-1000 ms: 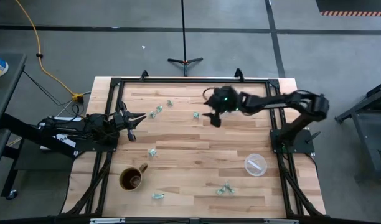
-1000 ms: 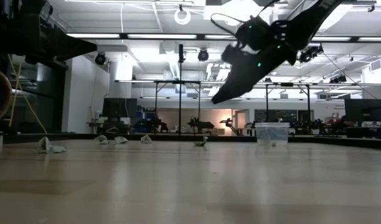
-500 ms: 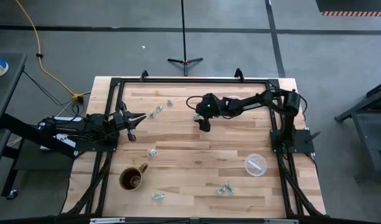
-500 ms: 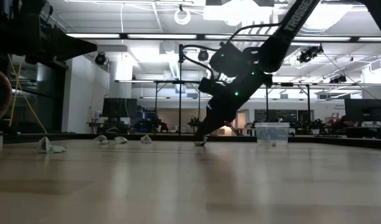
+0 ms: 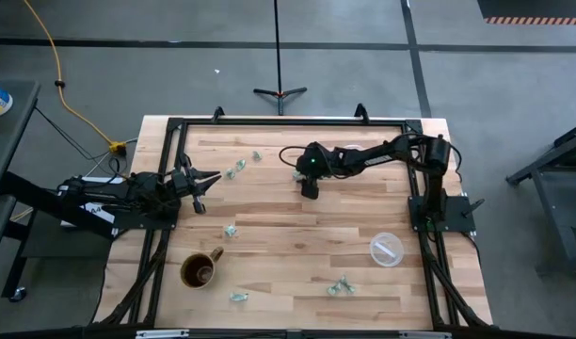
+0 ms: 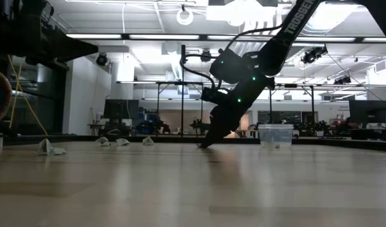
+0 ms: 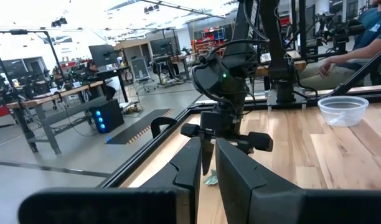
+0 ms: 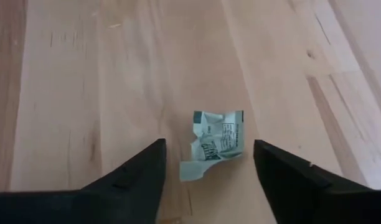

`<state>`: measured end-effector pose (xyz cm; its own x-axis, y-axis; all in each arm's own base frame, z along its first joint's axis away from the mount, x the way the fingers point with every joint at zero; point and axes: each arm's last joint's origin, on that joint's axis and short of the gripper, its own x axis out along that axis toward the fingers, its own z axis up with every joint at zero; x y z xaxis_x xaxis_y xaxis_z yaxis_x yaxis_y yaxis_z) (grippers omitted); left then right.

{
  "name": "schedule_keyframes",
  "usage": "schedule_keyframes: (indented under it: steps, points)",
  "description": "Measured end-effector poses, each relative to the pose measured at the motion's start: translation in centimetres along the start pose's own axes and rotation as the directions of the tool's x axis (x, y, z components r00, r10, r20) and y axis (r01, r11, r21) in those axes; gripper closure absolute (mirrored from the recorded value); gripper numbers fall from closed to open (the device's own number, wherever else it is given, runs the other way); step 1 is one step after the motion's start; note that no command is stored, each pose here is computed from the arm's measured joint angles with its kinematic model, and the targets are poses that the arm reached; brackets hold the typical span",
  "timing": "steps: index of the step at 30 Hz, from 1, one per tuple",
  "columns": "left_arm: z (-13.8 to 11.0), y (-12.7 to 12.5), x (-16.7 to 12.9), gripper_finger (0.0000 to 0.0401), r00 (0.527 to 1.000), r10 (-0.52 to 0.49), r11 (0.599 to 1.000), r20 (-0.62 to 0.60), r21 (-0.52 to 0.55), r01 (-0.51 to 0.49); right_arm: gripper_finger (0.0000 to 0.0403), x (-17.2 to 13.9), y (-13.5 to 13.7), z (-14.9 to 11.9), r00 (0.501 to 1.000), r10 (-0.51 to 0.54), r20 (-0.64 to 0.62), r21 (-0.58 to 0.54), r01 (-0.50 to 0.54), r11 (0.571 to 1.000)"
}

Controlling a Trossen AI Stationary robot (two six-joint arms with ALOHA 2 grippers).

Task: Pick and place items into bin
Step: Put the green stevia packet into the top transparent bin

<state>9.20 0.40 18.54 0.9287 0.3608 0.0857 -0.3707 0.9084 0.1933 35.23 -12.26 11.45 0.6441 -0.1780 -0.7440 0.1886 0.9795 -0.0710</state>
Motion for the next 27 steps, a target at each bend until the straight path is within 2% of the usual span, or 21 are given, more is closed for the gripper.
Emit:
schedule_keyframes:
  steps: [15,20,23,27]
  points:
    - [0.0,0.0,0.0,0.0316,1.0,0.0,1.0,0.0,0.0,0.0,0.0388,-0.1,0.1,-0.1,0.999,0.048,-0.013,0.033,-0.048,0.998]
    - [0.0,0.0,0.0,0.0316,1.0,-0.001,1.0,0.001,-0.001,0.001,0.0386,-2.1,-0.2,1.5,1.0,0.012,-0.002,0.111,-0.011,0.994]
    - [0.0,0.0,0.0,0.0316,1.0,-0.001,1.0,0.001,-0.001,0.001,0.0397,-4.9,-0.5,3.0,0.997,-0.071,-0.014,0.116,0.072,0.991]
    - [0.0,0.0,0.0,0.0316,1.0,-0.002,1.0,0.001,-0.001,0.002,0.0392,-9.1,-1.0,3.7,0.98,-0.179,-0.087,0.106,0.188,0.977]
